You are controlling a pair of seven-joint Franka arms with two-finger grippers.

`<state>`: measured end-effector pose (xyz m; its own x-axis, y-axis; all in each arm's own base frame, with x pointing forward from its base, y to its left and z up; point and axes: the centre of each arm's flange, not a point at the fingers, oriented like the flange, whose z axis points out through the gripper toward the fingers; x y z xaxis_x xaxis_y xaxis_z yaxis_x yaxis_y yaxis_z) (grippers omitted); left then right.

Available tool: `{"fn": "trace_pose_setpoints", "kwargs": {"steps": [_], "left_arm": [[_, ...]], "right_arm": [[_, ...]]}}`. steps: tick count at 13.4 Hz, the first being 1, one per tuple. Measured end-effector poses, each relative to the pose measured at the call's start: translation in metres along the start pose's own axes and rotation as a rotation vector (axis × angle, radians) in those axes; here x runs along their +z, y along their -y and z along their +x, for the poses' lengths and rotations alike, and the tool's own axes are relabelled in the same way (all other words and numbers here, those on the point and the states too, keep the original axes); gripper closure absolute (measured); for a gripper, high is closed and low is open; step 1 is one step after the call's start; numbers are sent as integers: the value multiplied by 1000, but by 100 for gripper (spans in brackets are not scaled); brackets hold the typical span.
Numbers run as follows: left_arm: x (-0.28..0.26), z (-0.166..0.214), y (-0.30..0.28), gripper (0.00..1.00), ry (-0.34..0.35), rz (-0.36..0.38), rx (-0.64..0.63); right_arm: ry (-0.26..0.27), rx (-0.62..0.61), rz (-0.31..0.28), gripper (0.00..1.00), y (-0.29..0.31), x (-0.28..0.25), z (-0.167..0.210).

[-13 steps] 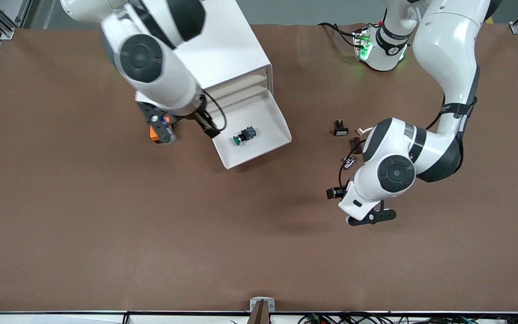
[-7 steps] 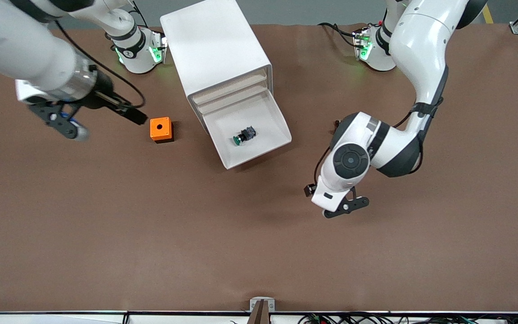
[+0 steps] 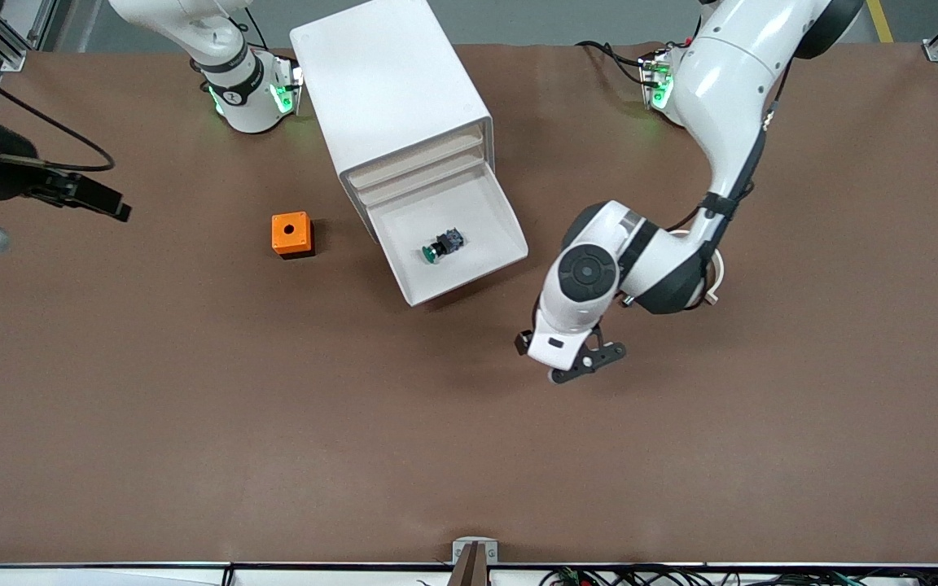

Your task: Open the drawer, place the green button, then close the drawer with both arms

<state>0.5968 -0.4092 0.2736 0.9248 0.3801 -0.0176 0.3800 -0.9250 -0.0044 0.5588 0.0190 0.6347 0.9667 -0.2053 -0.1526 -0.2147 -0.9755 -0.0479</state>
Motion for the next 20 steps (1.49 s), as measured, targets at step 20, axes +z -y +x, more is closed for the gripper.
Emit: {"fn": "trace_pose_setpoints", "kwargs": {"steps": [20], "left_arm": [[45,-149,-57,0,46,-94,-55]], "right_arm": [[-63,-81,-54,0,-67,-7,19]]}}
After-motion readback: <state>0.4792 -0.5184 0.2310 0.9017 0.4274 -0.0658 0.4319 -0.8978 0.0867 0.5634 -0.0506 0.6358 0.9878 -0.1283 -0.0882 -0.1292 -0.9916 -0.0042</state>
